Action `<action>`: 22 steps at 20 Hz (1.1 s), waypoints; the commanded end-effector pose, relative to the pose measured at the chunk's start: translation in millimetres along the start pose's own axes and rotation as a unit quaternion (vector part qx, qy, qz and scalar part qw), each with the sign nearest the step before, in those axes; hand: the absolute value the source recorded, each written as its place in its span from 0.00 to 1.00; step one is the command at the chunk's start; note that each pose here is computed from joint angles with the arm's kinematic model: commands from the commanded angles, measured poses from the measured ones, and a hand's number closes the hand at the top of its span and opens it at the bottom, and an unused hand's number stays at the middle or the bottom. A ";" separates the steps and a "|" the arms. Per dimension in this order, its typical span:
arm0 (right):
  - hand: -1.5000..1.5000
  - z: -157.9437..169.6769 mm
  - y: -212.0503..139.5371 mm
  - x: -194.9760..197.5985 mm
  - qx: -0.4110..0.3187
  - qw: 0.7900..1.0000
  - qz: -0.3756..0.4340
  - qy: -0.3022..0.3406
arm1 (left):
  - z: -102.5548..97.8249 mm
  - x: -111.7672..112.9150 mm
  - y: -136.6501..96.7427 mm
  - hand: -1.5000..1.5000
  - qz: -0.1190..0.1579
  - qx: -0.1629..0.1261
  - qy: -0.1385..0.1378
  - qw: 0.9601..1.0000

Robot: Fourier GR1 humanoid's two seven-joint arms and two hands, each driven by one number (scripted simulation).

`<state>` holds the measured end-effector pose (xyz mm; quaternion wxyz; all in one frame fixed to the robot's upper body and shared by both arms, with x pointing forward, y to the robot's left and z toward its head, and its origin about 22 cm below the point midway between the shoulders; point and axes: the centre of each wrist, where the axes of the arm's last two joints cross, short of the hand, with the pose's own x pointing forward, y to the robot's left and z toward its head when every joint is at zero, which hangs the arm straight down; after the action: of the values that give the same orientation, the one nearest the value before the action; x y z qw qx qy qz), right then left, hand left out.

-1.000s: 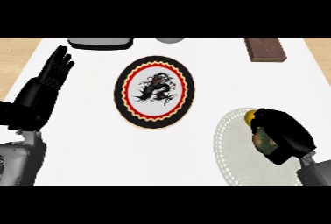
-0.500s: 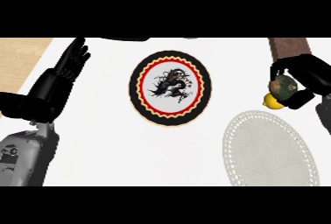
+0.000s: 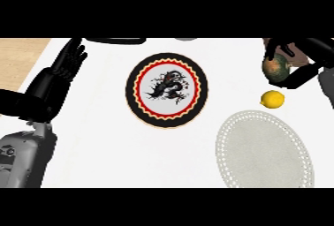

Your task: Pick the squash from the placemat and place it in the plate

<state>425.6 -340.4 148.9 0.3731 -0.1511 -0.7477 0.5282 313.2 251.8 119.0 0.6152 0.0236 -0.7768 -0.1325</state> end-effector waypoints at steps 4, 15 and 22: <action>1.00 -71.1 -3.8 26.6 0.025 0.992 -0.079 -0.100 | 5.6 -7.4 26.9 0.50 -0.009 0.022 0.008 1.000; 1.00 -150.1 76.5 79.4 0.079 0.978 -0.140 -0.131 | 4.3 -9.2 17.4 0.50 0.005 0.031 0.020 0.999; 1.00 -203.0 114.9 144.4 0.109 0.979 -0.136 -0.104 | 9.9 -8.3 19.0 0.50 -0.005 0.025 0.030 0.999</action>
<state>462.6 -110.3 138.4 0.3658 0.0463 -0.7486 0.5511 305.2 272.8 107.9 0.6310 0.0479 -0.7662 -0.1115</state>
